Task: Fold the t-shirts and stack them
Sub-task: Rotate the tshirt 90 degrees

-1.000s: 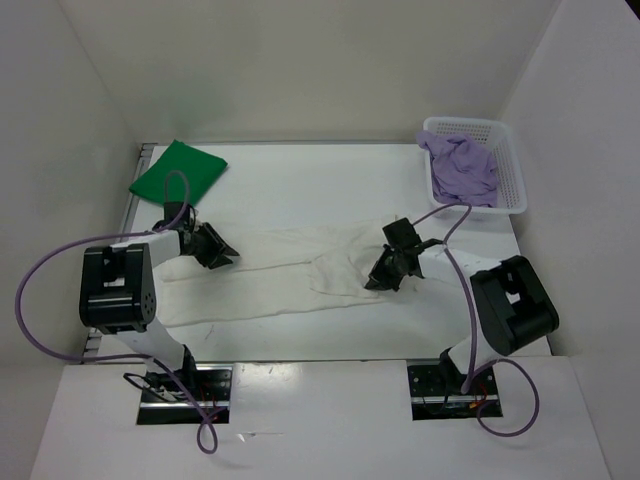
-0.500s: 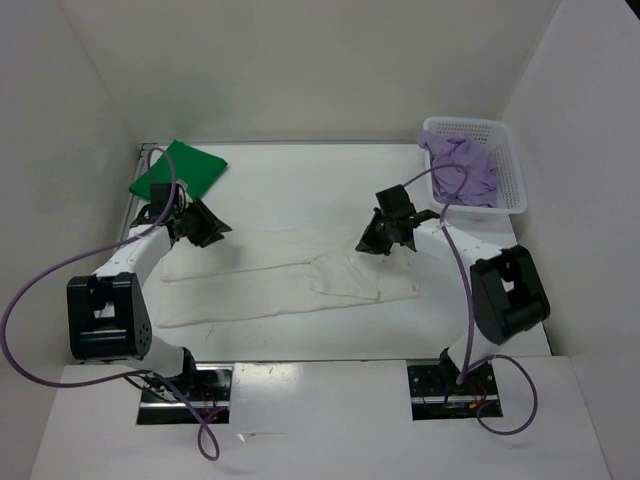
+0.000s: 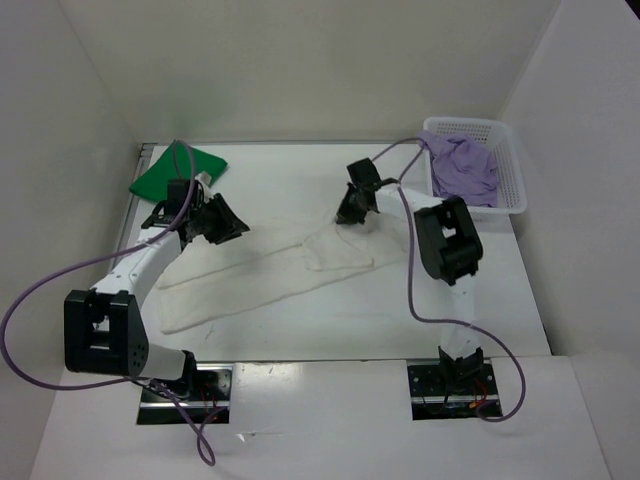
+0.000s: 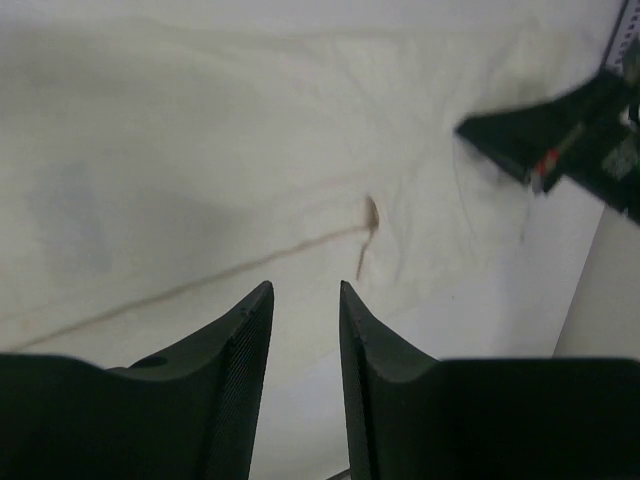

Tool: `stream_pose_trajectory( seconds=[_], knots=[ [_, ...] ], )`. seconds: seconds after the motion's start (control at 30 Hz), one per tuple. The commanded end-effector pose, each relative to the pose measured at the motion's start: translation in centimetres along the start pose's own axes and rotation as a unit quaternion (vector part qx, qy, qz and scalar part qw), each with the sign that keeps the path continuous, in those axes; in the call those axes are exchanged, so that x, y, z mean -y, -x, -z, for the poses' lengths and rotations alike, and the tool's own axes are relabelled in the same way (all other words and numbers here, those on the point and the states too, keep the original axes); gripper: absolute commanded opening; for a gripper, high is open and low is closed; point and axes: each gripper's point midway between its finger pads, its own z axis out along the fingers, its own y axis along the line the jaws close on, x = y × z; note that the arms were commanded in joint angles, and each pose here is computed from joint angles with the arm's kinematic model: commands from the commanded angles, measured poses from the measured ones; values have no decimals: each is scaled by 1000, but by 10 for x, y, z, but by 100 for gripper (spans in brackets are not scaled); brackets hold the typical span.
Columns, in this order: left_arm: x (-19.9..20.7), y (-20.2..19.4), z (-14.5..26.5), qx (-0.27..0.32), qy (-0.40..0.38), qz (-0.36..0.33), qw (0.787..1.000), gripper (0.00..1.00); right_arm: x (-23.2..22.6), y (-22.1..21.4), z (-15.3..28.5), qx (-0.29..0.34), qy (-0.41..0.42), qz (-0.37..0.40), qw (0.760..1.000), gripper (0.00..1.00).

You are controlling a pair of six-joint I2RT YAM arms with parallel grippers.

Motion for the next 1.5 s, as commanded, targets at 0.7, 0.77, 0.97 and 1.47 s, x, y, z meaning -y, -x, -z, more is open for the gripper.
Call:
stream_pose_trajectory(
  seconds=[0.7,0.77,0.97,1.47],
  knots=[
    [24,19,43,33,-29,-46,998,51,-176,-20,172,62,244,132,959,43],
    [13,22,44,36,-22,-40,998,51,-161,-86,149,6,242,137,961,13],
    [13,20,41,27,-27,-44,998,52,-166,-187,116,-84,257,122,955,25],
    [9,9,38,15,-31,-35,999,53,-130,-212,9,-77,146,33,986,49]
  ],
)
